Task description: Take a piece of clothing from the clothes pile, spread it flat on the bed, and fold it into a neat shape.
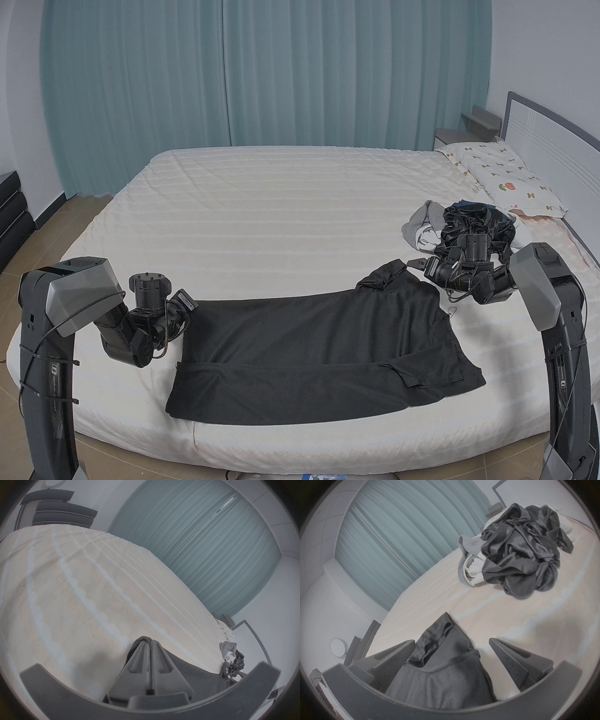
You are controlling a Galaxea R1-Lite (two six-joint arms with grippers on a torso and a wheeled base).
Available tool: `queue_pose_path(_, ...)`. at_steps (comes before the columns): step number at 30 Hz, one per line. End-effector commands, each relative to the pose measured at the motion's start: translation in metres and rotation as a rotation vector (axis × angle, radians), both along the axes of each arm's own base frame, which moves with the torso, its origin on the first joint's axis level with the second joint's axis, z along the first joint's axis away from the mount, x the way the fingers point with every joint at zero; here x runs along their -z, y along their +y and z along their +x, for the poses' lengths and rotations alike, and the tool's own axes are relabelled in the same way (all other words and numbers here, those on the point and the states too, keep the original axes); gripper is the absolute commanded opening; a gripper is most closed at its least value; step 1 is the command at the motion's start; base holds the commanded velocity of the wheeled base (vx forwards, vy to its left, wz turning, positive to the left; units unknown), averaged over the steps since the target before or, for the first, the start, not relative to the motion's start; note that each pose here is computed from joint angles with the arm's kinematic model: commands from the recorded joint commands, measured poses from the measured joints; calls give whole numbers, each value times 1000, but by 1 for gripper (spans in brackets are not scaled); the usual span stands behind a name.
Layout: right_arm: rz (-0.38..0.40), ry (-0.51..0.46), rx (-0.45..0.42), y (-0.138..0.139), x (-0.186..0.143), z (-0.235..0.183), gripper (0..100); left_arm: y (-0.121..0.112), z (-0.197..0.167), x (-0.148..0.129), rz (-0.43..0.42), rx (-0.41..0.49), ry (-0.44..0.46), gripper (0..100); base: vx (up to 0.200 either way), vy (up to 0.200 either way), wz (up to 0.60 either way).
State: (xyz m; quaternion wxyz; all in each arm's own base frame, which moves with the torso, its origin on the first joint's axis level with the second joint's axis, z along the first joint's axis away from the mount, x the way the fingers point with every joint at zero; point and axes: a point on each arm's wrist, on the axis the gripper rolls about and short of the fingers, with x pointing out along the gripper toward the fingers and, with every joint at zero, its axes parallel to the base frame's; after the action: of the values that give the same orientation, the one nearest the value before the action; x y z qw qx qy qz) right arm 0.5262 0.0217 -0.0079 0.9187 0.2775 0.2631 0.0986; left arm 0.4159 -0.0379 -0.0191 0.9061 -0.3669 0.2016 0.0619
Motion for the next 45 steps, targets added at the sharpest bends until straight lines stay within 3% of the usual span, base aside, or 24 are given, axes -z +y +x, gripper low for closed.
queue_pose_path(1, -4, 26, -4, 1, 15, 1, 100, 0, -1, 1, 0, -1, -2, 0, 0, 0, 0)
queue_pose_path(7, -5, 22, -5, 1, 15, 1, 100, 1, 0, 1, 1, -2, -5, 0, 0, 0, 0)
queue_pose_path(8, -4, 21, -6, 2, 15, 1, 0, 1, 0, 1, -1, -3, -5, 0, 0, 0, 0)
queue_pose_path(20, 7, 23, 12, -11, -4, -9, 0, 4, 1, 2, 1, -10, -5, 0, 0, 0, 0)
queue_pose_path(26, 14, -26, 28, -22, -15, -12, 0, 4, 1, 0, 0, -10, -11, 0, 0, 0, 0)
queue_pose_path(36, 74, -82, 20, -24, -24, -27, 0, 9, 5, -9, -6, -24, -68, 0, 0, 0, 0)
queue_pose_path(42, 135, -163, 43, -26, -36, -34, 0, 11, 4, -9, -7, -27, -85, 0, 0, 0, 0)
queue_pose_path(45, 142, -145, 45, -25, -33, -41, 0, 11, 4, -10, -7, -27, -86, 0, 0, 0, 0)
